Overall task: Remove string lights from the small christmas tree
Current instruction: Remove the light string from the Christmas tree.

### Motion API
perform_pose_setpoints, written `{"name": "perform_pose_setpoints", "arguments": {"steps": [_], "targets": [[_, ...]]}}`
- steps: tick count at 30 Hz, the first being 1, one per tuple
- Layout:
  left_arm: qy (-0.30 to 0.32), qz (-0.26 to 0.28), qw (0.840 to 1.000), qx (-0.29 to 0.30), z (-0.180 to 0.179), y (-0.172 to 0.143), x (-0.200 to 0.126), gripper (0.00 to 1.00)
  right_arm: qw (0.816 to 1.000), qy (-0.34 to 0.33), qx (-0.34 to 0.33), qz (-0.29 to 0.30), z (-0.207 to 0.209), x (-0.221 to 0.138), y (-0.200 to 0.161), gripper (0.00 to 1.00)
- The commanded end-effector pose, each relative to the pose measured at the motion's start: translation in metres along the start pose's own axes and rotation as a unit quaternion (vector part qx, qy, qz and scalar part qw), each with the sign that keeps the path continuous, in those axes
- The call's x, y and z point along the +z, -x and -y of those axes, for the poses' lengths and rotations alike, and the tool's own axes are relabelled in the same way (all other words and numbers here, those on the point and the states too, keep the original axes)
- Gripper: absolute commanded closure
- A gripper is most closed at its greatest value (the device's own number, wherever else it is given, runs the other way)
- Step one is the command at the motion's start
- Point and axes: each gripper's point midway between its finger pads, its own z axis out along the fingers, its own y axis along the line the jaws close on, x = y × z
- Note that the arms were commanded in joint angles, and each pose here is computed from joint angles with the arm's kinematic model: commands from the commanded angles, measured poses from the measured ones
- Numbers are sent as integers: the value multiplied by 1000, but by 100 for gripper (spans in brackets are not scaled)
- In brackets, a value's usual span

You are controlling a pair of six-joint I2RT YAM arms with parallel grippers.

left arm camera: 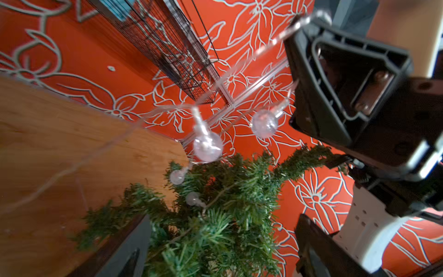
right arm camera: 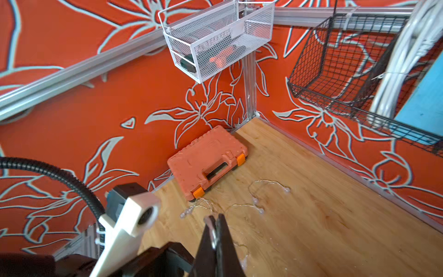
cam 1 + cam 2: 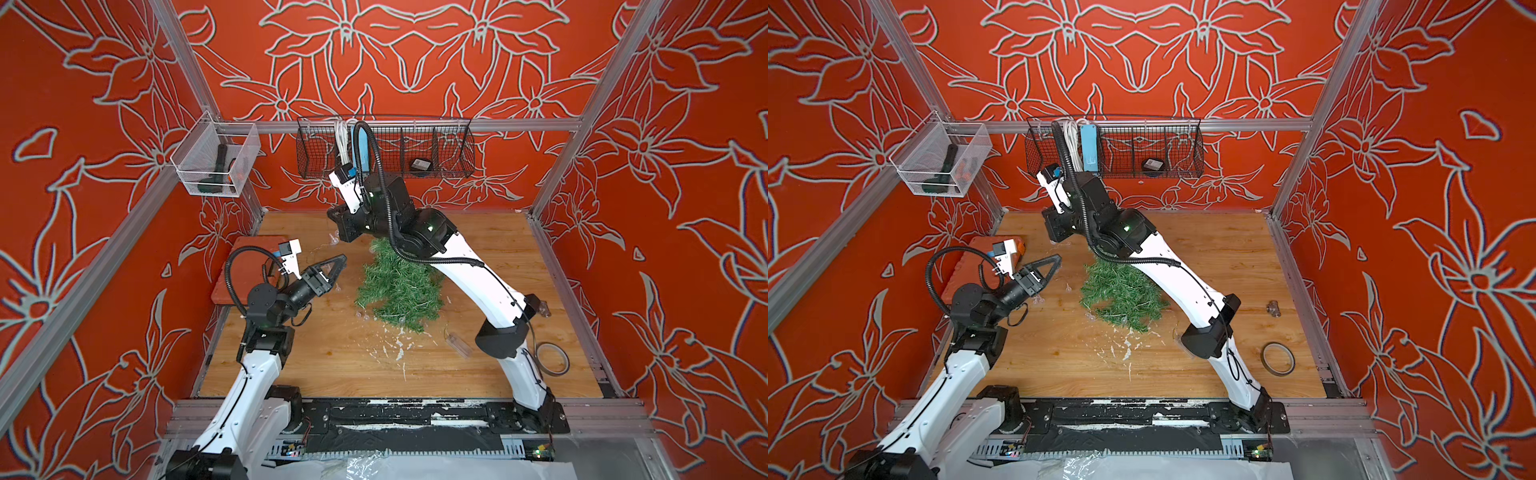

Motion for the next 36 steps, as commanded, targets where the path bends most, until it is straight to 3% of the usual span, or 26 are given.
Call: {"name": "perform_pose_setpoints", "arguments": {"steps": [1, 3, 12, 21, 28, 33, 36], "targets": [[14, 35, 998, 55, 3, 14, 7, 17, 999, 36, 13, 21, -20, -8, 14, 100], [35, 49, 997, 53, -6, 20, 9, 22, 999, 42, 12, 16, -24, -9, 12, 100], [30, 59, 996, 62, -2, 30, 38, 29, 998, 55, 12, 13, -34, -16, 9, 100], [36, 64, 996, 58, -8, 28, 61, 30, 997, 70, 17, 9, -41, -19, 7, 100], [31, 85, 994, 58, -6, 39, 68, 40, 996, 84, 26, 18, -48, -29, 9, 100], [31, 90, 994, 57, -6, 42, 71, 57, 995, 96, 31, 14, -57, -32, 6, 100], [32, 96, 993, 59, -5, 45, 70, 73, 994, 101, 34, 16, -59, -34, 6, 100]]}}
